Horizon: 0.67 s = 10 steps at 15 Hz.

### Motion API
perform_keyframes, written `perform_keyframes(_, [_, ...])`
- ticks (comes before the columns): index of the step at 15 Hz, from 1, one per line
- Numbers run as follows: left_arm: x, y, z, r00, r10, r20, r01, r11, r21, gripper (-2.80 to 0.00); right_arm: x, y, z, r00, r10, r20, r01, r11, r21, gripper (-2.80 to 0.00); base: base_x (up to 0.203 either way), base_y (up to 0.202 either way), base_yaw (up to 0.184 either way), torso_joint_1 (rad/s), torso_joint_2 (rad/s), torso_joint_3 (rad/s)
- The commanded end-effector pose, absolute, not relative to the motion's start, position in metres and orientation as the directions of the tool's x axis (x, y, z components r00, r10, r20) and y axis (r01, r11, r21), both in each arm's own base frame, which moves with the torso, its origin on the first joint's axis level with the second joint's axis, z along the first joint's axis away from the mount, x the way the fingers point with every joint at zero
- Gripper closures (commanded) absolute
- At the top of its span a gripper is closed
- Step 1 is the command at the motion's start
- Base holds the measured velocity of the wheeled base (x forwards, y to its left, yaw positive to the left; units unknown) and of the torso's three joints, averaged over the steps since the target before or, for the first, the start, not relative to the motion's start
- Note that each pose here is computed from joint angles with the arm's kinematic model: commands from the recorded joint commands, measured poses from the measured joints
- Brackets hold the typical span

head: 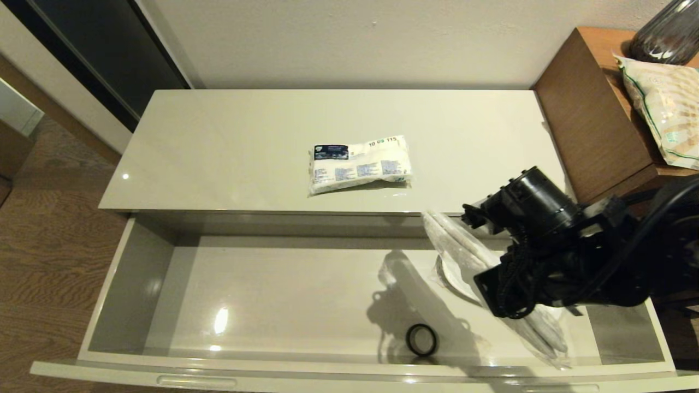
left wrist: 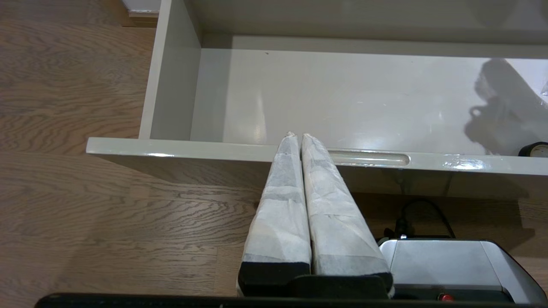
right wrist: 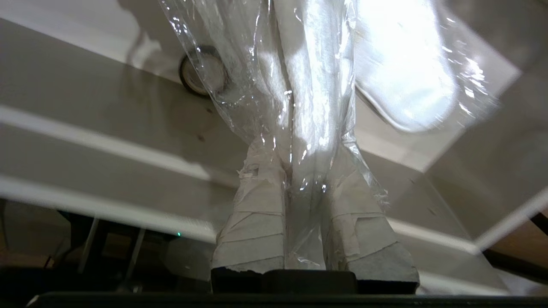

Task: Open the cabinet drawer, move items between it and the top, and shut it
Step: Place the disposable slippers on the table

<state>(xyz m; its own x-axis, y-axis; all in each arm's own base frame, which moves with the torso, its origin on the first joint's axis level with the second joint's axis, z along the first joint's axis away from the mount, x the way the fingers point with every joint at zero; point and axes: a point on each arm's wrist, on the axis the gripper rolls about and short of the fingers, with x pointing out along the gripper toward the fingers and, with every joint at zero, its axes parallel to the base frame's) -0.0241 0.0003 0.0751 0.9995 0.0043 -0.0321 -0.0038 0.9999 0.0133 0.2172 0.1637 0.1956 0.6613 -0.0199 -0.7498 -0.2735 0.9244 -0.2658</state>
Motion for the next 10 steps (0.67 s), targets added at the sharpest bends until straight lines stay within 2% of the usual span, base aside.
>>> perform_keyframes(1, [-0.024, 0.000, 0.075, 0.999, 0.005, -0.032, -0.004, 1.000, 0.014, 0.00, 0.188, 0.139, 0.237, 0.709, 0.003, -0.706, -0.247, 0.938, -0.244, 0.00, 0.000, 0.000, 0.000, 0.000, 0.00, 0.000])
perform_keyframes(5, [-0.024, 0.000, 0.075, 0.999, 0.005, -0.032, -0.004, 1.000, 0.013, 0.00, 0.194, 0.135, 0.279, 0.768, -0.031, -0.640, -0.170, 0.953, -0.249, 0.00, 0.000, 0.000, 0.000, 0.000, 0.00, 0.000])
perform_keyframes(7, [-0.024, 0.000, 0.075, 0.999, 0.005, -0.034, -0.004, 1.000, 0.013, 0.00, 0.221, 0.138, 0.292, 0.783, -0.078, -0.617, -0.104, 0.962, -0.253, 0.00, 0.000, 0.000, 0.000, 0.000, 0.00, 0.000])
perform_keyframes(10, [-0.024, 0.000, 0.075, 0.999, 0.005, -0.033, -0.004, 1.000, 0.013, 0.00, 0.285, 0.142, 0.284, 0.771, -0.189, -0.608, 0.017, 0.961, -0.277, 0.00, 0.000, 0.000, 0.000, 0.000, 0.00, 0.000])
